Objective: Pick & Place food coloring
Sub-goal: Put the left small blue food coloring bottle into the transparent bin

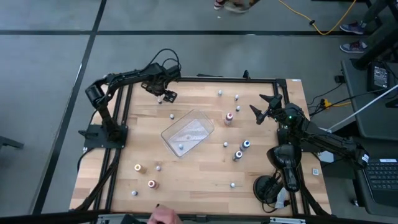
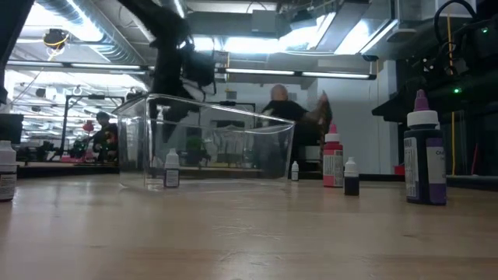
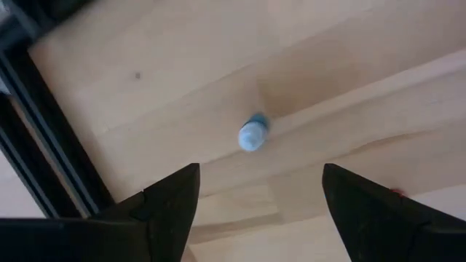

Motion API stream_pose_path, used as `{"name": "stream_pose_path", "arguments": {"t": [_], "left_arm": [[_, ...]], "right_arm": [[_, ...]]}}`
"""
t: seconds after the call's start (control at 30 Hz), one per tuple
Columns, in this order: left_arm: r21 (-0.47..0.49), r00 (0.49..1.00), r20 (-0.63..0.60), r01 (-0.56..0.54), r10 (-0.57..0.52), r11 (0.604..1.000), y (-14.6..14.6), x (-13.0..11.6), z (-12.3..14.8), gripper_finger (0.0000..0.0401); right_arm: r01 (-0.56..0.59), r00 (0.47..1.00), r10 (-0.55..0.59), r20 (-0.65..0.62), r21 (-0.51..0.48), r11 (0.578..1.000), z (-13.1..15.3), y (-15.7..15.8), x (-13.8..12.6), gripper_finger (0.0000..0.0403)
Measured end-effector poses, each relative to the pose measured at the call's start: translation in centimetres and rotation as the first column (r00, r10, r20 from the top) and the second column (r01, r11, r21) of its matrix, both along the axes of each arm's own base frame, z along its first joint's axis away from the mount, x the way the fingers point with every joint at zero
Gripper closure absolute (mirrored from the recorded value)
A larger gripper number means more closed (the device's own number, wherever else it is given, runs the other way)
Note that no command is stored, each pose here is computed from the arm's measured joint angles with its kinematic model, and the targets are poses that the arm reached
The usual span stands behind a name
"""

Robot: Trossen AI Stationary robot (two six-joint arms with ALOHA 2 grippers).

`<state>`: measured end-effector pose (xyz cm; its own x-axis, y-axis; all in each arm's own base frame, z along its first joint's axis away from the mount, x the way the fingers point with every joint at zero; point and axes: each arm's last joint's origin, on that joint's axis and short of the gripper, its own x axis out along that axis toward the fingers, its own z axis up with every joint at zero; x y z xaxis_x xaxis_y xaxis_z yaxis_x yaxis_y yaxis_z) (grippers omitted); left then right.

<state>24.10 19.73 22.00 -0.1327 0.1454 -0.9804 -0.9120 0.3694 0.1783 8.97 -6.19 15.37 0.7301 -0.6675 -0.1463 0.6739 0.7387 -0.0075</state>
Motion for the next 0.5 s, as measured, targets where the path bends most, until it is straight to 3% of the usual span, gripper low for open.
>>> {"name": "stream_pose_path", "arguments": {"t": [0.17,0.5], "left_arm": [[-0.037,0.998,0.051,-0.024,0.026,0.999,0.3,-0.7,-2.2,0.0118],[-0.002,0.997,0.077,-0.019,0.019,1.0,1.3,-1.6,-5.5,0.0118]], "right_arm": [[0.0,1.0,0.0,0.0,0.0,1.0,0.0,0.0,0.0,0.0008],[0.0,1.0,0.0,0.0,0.0,1.0,0.0,0.0,0.0,0.0008]]}}
